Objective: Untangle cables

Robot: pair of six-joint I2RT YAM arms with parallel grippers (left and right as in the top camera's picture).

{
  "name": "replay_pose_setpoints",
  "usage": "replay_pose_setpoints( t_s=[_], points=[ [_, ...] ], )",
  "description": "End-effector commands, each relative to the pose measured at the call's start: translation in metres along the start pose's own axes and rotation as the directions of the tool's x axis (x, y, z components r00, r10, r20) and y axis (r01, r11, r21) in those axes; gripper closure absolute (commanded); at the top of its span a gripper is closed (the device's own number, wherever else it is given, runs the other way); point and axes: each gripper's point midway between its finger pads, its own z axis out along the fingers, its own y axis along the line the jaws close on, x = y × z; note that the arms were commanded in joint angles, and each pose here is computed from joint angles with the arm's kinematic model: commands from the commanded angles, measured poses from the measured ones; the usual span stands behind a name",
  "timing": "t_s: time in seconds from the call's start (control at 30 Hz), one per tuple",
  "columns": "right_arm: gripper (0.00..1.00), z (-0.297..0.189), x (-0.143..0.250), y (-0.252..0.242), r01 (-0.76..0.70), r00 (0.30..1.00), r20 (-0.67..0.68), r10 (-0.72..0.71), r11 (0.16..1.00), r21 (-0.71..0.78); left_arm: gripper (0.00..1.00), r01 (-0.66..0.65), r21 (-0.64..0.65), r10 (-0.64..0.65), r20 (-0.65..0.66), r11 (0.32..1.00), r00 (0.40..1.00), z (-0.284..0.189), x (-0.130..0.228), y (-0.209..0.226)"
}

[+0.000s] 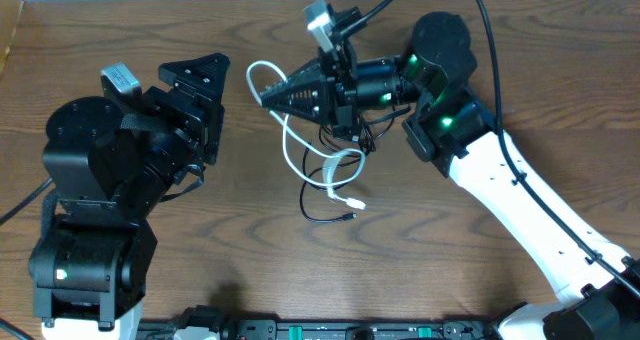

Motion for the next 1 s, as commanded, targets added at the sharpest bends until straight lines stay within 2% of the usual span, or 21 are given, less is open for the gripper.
replay_pose_setpoints(
  t_s=[0.0, 0.57, 0.8, 0.97],
  points=[
    [0.99, 0.003, 0.0, 0.012, 0.076, 0.997, -0.01, -0.076, 0.997, -0.033, 0.16, 0.048, 0.019, -0.048, -0.036, 0.999, 0.998, -0.002, 0.006, -0.005],
    [0.99, 0.003, 0.001, 0.011, 0.08, 0.997, -0.015, -0.08, 0.996, -0.03, 0.15, 0.065, 0.029, -0.064, -0.046, 0.997, 0.997, -0.002, 0.007, -0.008],
    [0.99, 0.012, 0.006, 0.019, 0.116, 0.993, -0.024, -0.117, 0.992, -0.058, 0.15, 0.171, 0.022, -0.169, -0.057, 0.985, 0.984, -0.002, 0.008, -0.008],
    [0.99, 0.017, 0.008, 0.022, 0.151, 0.988, -0.024, -0.153, 0.986, -0.066, 0.15, 0.212, 0.02, -0.207, -0.138, 0.977, 0.969, -0.003, 0.022, -0.01]
  ],
)
